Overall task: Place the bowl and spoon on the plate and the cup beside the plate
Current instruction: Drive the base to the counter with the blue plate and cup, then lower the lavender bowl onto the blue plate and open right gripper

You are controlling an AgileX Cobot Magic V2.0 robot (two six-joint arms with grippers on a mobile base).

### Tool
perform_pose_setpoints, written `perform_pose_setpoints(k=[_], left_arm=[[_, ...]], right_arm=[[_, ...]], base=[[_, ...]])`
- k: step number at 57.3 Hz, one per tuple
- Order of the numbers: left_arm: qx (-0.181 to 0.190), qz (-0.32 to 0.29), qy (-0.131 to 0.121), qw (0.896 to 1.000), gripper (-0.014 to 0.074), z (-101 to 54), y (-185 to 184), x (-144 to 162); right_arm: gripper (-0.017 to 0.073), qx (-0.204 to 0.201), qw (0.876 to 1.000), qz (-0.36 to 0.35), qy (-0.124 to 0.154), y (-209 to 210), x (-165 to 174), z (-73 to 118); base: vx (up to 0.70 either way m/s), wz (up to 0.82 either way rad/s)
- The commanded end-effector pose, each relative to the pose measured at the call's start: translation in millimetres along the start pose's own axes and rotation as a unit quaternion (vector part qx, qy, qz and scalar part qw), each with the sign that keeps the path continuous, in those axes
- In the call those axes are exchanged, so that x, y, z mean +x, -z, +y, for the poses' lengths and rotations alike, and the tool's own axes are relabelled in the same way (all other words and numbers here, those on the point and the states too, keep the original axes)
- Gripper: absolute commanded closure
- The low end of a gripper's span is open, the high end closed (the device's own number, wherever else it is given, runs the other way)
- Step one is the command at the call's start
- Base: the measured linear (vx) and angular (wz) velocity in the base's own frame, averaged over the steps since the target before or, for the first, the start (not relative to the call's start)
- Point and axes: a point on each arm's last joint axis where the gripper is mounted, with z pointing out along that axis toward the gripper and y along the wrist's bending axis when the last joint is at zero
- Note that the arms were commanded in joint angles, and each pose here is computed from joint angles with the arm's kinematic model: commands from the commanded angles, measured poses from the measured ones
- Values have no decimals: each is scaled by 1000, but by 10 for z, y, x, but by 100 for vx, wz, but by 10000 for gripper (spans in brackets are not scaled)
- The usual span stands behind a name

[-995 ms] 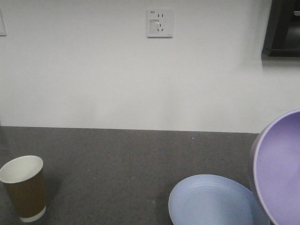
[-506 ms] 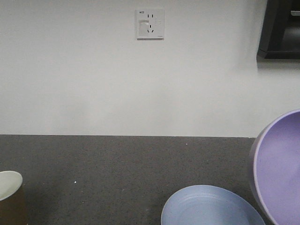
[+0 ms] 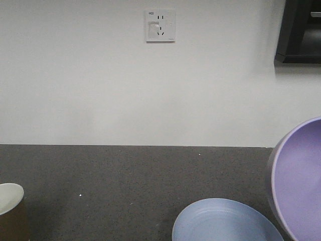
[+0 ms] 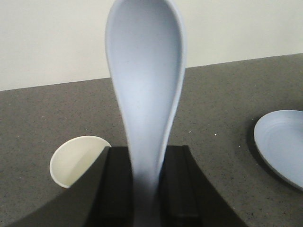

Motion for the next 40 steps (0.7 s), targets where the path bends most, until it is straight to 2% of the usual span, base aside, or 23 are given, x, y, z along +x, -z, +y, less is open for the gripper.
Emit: perform_pose_setpoints(k=[1, 16, 24, 32, 40], left_arm=[[6, -52, 3, 999, 594, -15, 41, -131], [7, -56, 4, 998, 594, -16, 43, -137], [9, -58, 6, 998, 594, -20, 43, -141], [9, -63, 6, 998, 594, -20, 45, -151], [9, -63, 6, 998, 594, -20, 44, -150]], right_arm=[[568, 4, 999, -50, -3, 51, -139, 16], [568, 7, 999, -44, -11, -43, -161, -43], [568, -6, 998, -31, -49, -185, -181, -100], [568, -22, 997, -16, -74, -308, -185, -138], [568, -24, 996, -4, -81, -371, -178, -169]], base=[[0, 0], [0, 0], [0, 0], [0, 0], [0, 0]])
